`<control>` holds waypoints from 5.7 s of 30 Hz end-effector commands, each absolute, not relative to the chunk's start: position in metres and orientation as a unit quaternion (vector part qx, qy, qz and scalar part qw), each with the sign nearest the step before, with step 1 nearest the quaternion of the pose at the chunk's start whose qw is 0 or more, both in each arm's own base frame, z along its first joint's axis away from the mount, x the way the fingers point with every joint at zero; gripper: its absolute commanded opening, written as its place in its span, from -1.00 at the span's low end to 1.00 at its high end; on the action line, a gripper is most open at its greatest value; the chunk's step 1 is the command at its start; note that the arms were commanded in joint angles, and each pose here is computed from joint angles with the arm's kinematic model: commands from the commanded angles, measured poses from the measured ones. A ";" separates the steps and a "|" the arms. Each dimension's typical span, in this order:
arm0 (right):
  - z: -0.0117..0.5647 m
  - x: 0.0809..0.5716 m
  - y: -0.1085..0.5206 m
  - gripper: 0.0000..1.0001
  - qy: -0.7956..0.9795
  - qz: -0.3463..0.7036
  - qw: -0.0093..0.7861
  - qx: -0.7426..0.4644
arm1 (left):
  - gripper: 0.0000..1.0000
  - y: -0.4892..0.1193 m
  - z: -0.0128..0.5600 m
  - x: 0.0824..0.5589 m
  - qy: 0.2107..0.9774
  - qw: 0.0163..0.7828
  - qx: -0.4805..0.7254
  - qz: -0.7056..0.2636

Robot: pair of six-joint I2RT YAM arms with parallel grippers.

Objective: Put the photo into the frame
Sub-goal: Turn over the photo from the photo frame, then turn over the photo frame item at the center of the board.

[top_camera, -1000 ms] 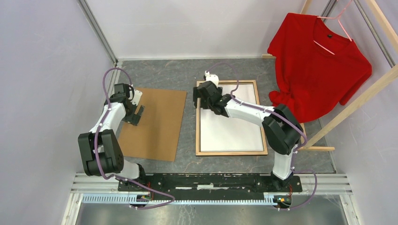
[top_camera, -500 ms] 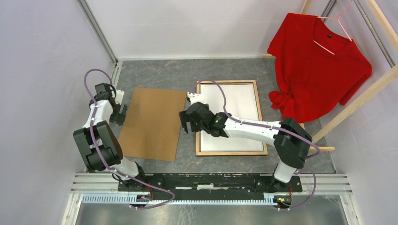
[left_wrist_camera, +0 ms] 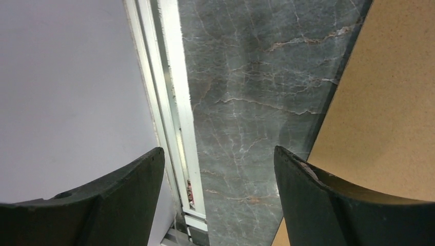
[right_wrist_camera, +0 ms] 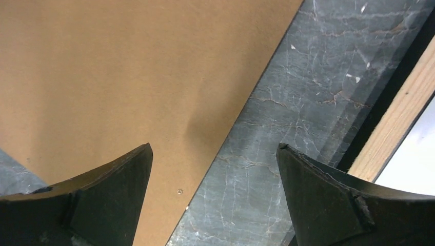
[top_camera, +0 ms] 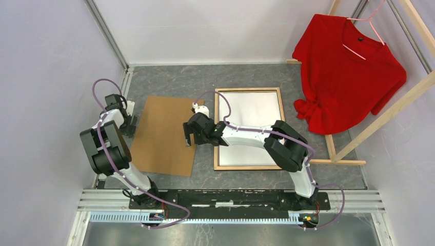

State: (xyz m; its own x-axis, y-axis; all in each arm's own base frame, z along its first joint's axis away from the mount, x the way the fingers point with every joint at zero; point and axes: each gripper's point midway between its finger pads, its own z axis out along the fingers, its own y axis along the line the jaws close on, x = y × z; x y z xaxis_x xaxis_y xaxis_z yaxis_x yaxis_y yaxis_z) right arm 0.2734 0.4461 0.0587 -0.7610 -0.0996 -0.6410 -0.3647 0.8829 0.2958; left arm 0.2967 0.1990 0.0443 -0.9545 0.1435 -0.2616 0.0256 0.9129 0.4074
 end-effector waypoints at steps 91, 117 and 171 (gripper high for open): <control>0.092 0.289 0.359 0.52 0.854 0.444 0.240 0.126 | 0.45 -0.014 -0.029 0.269 0.941 0.072 0.316 0.097; 0.073 0.286 0.338 0.46 0.878 0.387 0.257 0.113 | 0.38 -0.010 -0.028 0.269 0.940 0.067 0.317 0.110; 0.262 0.338 0.397 -1.00 0.764 0.565 0.271 0.156 | 1.00 -0.094 0.263 0.219 0.725 0.459 0.511 -0.049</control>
State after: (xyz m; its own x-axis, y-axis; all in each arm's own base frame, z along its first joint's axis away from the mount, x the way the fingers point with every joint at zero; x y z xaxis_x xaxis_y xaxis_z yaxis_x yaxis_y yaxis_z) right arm 0.3108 0.3799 0.1839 -0.8460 0.4409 -0.2996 -0.0374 0.5116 0.8584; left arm 0.2885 -0.0674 0.2656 -0.2303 0.6555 -0.7192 0.5883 0.6825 0.4337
